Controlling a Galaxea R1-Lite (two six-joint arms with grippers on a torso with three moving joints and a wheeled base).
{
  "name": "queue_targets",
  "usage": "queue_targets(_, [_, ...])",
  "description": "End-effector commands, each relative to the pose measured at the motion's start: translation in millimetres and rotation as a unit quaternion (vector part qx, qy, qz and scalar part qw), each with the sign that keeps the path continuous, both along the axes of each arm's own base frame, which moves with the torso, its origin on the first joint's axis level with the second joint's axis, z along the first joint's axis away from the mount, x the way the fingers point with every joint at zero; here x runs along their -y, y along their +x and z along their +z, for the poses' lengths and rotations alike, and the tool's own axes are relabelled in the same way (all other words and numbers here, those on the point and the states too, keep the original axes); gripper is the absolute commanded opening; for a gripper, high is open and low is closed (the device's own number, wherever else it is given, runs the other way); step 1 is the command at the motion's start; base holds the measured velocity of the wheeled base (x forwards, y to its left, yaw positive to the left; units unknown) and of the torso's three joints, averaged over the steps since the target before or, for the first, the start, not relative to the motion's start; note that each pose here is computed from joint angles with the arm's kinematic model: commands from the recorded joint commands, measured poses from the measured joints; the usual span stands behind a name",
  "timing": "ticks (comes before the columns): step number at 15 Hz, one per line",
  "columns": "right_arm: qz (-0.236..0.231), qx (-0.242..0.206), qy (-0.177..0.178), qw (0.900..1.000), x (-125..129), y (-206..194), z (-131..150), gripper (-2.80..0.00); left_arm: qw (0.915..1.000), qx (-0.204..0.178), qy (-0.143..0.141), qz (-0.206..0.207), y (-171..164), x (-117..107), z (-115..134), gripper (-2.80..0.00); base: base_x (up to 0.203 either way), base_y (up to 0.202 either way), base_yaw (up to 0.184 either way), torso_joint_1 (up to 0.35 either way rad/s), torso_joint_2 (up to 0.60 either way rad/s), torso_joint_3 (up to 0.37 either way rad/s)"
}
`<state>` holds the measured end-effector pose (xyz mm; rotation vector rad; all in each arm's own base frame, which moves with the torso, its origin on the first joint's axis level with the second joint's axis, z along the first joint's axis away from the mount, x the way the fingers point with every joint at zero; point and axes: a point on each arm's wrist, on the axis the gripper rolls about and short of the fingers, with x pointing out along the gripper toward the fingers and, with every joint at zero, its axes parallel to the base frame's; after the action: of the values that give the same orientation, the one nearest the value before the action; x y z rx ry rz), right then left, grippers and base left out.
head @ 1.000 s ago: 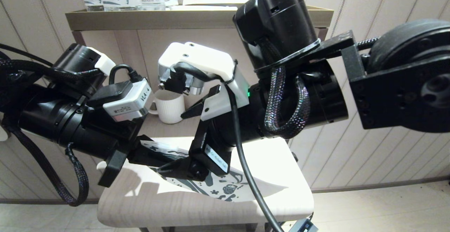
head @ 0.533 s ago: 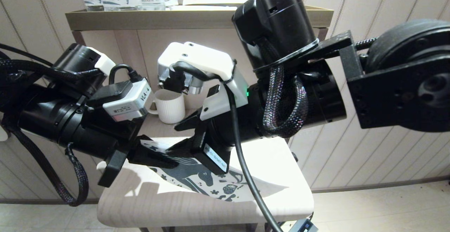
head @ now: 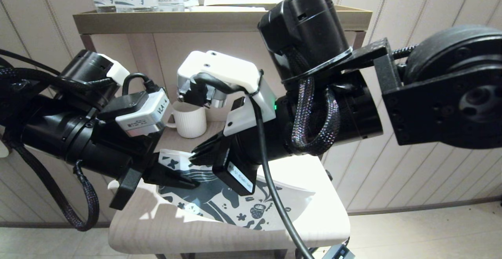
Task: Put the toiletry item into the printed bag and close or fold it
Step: Open the storage bag
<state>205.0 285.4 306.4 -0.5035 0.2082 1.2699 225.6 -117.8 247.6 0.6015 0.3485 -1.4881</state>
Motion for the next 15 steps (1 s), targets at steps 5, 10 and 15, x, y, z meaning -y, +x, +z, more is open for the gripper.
queue_targets(5, [-0.009,-0.006,-0.01,1.0,16,-4,-2,-2.8,1.0,-0.001,-0.005,-0.006,-1,0,1,-2.8,0.0,0.0,0.0,0.0,0.0,0.0])
queue_targets(10, [-0.028,-0.01,-0.012,0.999,49,-14,0,-2.8,1.0,-0.001,-0.005,-0.006,-2,-1,1,-2.8,0.0,0.0,0.0,0.0,0.0,0.0])
queue_targets(15, [-0.04,-0.029,-0.017,0.999,81,-25,-7,-2.8,0.9999,0.003,-0.008,-0.005,-4,-2,4,-2.8,0.0,0.0,0.0,0.0,0.0,0.0])
